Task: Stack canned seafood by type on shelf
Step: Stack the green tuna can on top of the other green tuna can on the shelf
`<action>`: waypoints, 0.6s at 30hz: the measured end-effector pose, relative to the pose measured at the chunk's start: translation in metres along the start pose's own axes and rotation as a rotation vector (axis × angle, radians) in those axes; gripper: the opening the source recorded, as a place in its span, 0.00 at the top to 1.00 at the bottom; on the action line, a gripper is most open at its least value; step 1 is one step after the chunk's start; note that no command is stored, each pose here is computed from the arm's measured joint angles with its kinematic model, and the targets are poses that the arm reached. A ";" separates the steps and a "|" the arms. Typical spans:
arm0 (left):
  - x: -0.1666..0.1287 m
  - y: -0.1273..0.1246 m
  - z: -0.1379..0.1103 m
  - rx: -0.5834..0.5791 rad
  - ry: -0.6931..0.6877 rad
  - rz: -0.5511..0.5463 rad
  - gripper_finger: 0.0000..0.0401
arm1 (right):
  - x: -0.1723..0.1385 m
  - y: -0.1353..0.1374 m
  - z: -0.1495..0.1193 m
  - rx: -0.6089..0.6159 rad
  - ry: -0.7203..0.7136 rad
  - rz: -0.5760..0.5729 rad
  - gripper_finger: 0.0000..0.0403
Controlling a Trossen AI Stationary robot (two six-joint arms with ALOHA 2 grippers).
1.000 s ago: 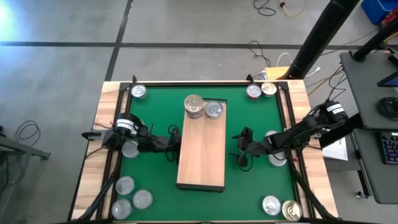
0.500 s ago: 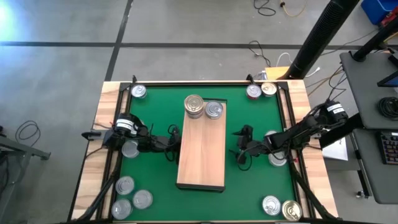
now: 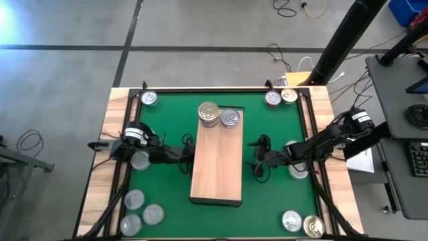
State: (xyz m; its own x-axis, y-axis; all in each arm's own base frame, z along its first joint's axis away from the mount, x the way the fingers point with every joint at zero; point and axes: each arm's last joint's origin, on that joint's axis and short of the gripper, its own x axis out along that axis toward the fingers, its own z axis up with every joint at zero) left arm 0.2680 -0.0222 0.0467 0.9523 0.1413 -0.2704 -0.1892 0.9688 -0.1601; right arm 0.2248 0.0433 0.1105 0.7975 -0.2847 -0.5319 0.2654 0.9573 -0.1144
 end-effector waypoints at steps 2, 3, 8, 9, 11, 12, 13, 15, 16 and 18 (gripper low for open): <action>0.005 -0.001 0.001 0.005 0.005 0.008 1.00 | 0.000 0.000 0.000 -0.005 -0.001 0.000 0.01; 0.008 -0.002 0.001 0.011 0.009 0.009 1.00 | 0.000 0.000 0.000 -0.014 -0.004 0.000 0.01; 0.024 -0.008 0.005 0.042 0.031 0.001 1.00 | 0.000 0.002 0.008 -0.020 -0.064 0.062 0.01; 0.026 -0.009 0.006 0.042 0.031 -0.006 1.00 | 0.001 0.002 0.008 -0.025 -0.070 0.072 0.01; 0.030 -0.011 0.008 0.039 0.026 -0.026 1.00 | 0.005 0.000 0.006 -0.040 -0.060 0.066 0.01; 0.031 -0.011 0.009 0.038 0.023 -0.027 1.00 | 0.008 -0.002 0.003 -0.042 -0.047 0.056 0.01; 0.031 -0.012 0.010 0.037 0.020 -0.029 1.00 | 0.011 -0.003 0.001 -0.039 -0.041 0.048 0.01; 0.032 -0.012 0.010 0.039 0.015 -0.031 1.00 | 0.018 -0.003 -0.001 -0.025 -0.054 0.062 0.01; 0.033 -0.012 0.011 0.042 0.015 -0.031 1.00 | 0.021 -0.002 -0.002 -0.021 -0.073 0.086 0.01; 0.035 -0.013 0.012 0.048 0.015 -0.031 1.00 | 0.029 0.001 -0.003 -0.017 -0.129 0.140 0.01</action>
State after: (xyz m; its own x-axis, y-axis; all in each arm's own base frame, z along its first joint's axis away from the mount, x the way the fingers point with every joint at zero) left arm 0.3063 -0.0275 0.0503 0.9539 0.1083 -0.2801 -0.1474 0.9814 -0.1227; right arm 0.2466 0.0358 0.0924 0.8891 -0.1517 -0.4320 0.1387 0.9884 -0.0617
